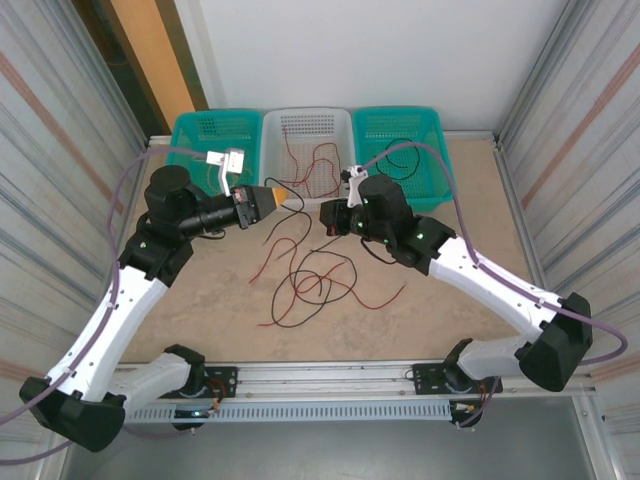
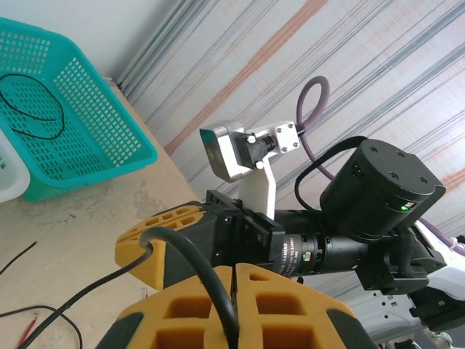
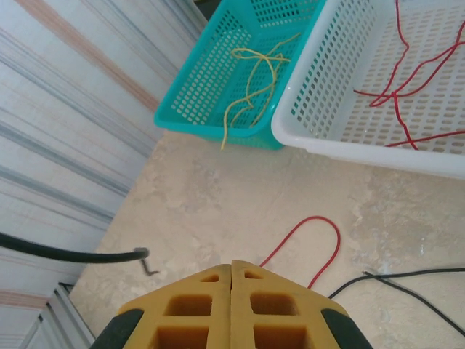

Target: Untangle the cables

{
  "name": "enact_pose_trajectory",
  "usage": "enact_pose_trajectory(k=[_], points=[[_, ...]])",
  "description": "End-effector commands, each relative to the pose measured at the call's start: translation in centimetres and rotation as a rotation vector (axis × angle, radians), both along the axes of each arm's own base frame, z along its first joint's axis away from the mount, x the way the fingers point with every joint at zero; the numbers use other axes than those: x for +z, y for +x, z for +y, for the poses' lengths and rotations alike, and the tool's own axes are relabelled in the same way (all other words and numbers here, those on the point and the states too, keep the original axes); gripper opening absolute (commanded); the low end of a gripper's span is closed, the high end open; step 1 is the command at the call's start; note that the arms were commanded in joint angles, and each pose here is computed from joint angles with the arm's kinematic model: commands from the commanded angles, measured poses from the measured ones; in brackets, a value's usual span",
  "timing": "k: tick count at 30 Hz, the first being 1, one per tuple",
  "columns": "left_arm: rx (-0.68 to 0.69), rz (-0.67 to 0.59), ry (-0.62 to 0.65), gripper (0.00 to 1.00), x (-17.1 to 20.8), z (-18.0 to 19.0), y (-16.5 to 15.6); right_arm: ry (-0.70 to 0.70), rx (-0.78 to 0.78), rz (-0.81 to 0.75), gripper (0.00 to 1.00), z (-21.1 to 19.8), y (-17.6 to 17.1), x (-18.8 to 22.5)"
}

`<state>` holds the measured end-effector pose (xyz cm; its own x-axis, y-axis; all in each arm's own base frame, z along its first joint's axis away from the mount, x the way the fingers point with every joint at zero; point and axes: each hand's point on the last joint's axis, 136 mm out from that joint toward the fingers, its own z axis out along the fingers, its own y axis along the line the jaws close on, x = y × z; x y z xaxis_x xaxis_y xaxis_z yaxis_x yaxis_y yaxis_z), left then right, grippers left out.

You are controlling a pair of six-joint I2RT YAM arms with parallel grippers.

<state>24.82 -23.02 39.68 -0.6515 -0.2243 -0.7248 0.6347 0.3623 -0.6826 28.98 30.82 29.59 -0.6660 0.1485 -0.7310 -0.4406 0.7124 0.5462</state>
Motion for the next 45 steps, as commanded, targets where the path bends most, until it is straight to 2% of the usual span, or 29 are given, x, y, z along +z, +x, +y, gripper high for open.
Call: enact_pose_trajectory(k=[1,3,8,12,18,24,28,31,35,39,40,42,45], points=[[-0.006,-0.023,-0.028,0.00,0.7,0.3,-0.3,0.006,-0.011,-0.044,0.00,-1.1,-0.3,1.9],[-0.014,-0.021,-0.029,0.00,0.7,0.2,-0.4,0.000,0.009,-0.060,0.08,-1.1,-0.9,2.2],[-0.028,-0.027,-0.038,0.00,1.0,0.2,-0.4,-0.030,0.092,-0.104,0.39,-0.1,-2.7,2.7],[-0.048,-0.025,-0.044,0.00,1.0,0.0,-0.4,-0.094,0.104,-0.140,0.49,0.6,-3.0,3.1],[-0.084,-0.025,-0.041,0.00,1.1,-0.3,-0.8,-0.134,0.116,-0.179,0.51,1.0,-2.8,4.1],[-0.127,-0.024,-0.054,0.00,1.3,-0.7,-1.2,-0.134,0.194,-0.214,0.53,2.5,-4.1,4.6],[-0.162,-0.023,-0.067,0.00,1.5,-1.0,-1.3,-0.162,0.166,-0.223,0.52,2.3,-3.3,4.6],[-0.169,-0.020,-0.063,0.00,1.4,-1.1,-1.4,-0.159,0.154,-0.232,0.44,2.2,-2.9,5.0],[-0.163,-0.011,-0.054,0.00,1.0,-1.0,-1.3,-0.155,0.142,-0.241,0.16,1.9,-2.6,5.4],[-0.172,0.000,-0.057,0.00,0.7,-1.2,-1.2,-0.164,0.131,-0.244,0.09,1.7,-2.4,5.4],[-0.177,0.000,-0.059,0.00,0.7,-1.2,-1.2,-0.167,0.124,-0.246,0.10,1.5,-2.4,5.4],[-0.180,0.004,-0.058,0.00,0.6,-1.3,-1.2,-0.168,0.125,-0.244,0.18,1.5,-2.3,5.4],[-0.199,0.000,-0.060,0.00,0.8,-1.4,-1.4,-0.174,0.128,-0.248,0.45,1.6,-2.2,5.4]])
